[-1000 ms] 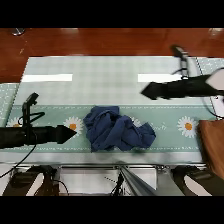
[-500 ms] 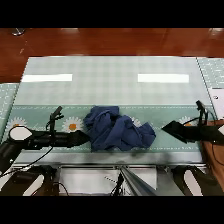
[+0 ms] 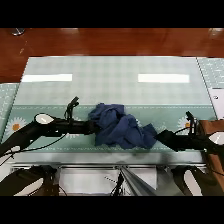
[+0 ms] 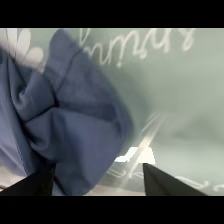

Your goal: Fold the shirts.

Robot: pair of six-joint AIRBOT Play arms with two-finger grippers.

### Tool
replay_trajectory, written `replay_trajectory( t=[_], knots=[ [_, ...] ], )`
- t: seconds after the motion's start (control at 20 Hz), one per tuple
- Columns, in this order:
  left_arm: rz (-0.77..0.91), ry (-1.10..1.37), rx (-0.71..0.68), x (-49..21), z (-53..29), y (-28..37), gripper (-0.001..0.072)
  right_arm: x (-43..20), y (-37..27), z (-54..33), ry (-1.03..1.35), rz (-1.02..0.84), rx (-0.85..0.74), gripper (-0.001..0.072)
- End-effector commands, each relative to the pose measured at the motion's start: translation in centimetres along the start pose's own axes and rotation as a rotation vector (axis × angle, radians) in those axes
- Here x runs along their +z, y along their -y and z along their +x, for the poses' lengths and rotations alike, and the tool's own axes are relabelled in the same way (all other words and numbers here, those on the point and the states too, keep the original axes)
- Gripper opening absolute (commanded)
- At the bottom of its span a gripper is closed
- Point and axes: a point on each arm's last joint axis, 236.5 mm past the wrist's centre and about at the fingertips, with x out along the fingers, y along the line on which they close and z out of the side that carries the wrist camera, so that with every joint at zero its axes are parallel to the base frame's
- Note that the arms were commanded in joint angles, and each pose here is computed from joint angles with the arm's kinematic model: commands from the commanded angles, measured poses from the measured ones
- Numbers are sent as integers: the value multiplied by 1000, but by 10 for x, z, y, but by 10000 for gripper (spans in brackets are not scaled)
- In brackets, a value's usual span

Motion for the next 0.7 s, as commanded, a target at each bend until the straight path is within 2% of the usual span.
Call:
replay_trajectory(
  t=[0.0,0.15,0.3,0.35,0.4,0.45,0.5,0.65],
  knots=[
    [62,6,-23,17,2,17,22,-6,-4,16,-39,-18,-16,617],
    [67,5,-28,18,2,19,22,-3,-21,36,-55,-4,37,617],
    [67,-14,-40,13,2,22,22,2,-24,55,-77,15,23,616],
    [68,-19,-43,12,2,23,22,7,-31,58,-78,11,36,598],
    [70,-22,-44,11,3,24,21,12,-39,60,-83,-12,42,522],
    [71,-23,-44,10,3,24,22,17,-46,61,-88,-38,44,324],
    [72,-21,-43,11,3,24,22,22,-55,61,-96,-91,52,22],
    [77,4,-92,31,-15,38,22,55,-96,37,-68,-260,73,24]
  ],
)
